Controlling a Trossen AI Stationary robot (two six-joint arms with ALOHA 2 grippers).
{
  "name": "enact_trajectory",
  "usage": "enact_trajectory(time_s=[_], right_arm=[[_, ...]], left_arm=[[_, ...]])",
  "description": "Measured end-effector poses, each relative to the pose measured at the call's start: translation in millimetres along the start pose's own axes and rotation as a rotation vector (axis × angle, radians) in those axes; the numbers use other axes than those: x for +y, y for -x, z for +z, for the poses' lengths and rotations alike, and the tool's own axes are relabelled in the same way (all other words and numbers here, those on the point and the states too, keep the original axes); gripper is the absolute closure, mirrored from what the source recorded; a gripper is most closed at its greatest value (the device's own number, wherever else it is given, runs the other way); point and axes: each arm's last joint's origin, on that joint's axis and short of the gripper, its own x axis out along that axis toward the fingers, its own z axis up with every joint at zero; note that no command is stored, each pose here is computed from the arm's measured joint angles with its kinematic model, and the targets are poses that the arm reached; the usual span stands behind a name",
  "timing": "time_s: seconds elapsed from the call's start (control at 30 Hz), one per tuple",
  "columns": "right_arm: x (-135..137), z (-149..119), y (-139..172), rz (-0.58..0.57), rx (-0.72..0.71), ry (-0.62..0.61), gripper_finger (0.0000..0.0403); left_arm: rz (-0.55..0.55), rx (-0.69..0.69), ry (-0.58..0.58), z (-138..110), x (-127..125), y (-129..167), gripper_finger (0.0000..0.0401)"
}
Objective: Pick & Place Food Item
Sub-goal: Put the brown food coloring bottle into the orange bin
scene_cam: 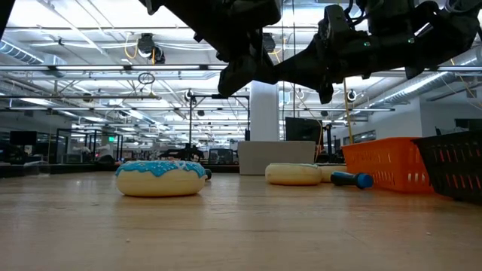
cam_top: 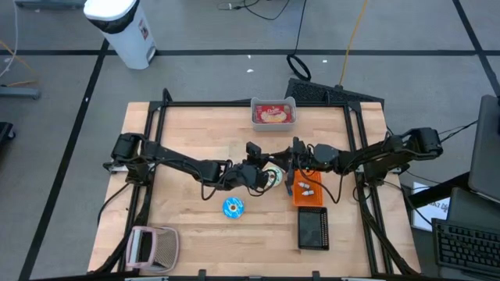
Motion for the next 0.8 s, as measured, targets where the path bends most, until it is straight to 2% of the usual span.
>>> enact_trajectory(time_s=[0.2, 0.3, 0.37, 0.5, 0.6, 0.67, 0.8], right_arm=[[0, 0, 0, 0.001, 0.001, 0.015, 0.0348], [0, 0, 0, 0.004, -0.002, 0.045, 0.0348], [1, 2, 1, 0.009, -0.007, 0.058, 0.0348], [0, 0, 1, -0.001, 0.002, 0.096, 0.0349], [-2, -3, 2, -0.009, 0.033, 0.112, 0.0349], [1, 5, 6, -0.001, 0.016, 0.117, 0.0349], [3, 9, 18, -0.009, 0.082, 0.144, 0.0349]], left_arm=[[0.034, 0.009, 0.016, 4, -1, 4, 0.031], [0.1, 0.028, 0.041, 10, -1, 12, 0.0282], [0.101, 0.003, 0.069, 14, 3, 20, 0.0255], [0.087, -0.091, 0.241, 20, 21, 37, 0.0194], [0.059, -0.12, 0.313, 19, 37, 51, 0.0158], [0.01, -0.135, 0.37, 15, 44, 58, 0.0141], [-0.094, -0.155, 0.509, 1, 65, 70, 0.0125]])
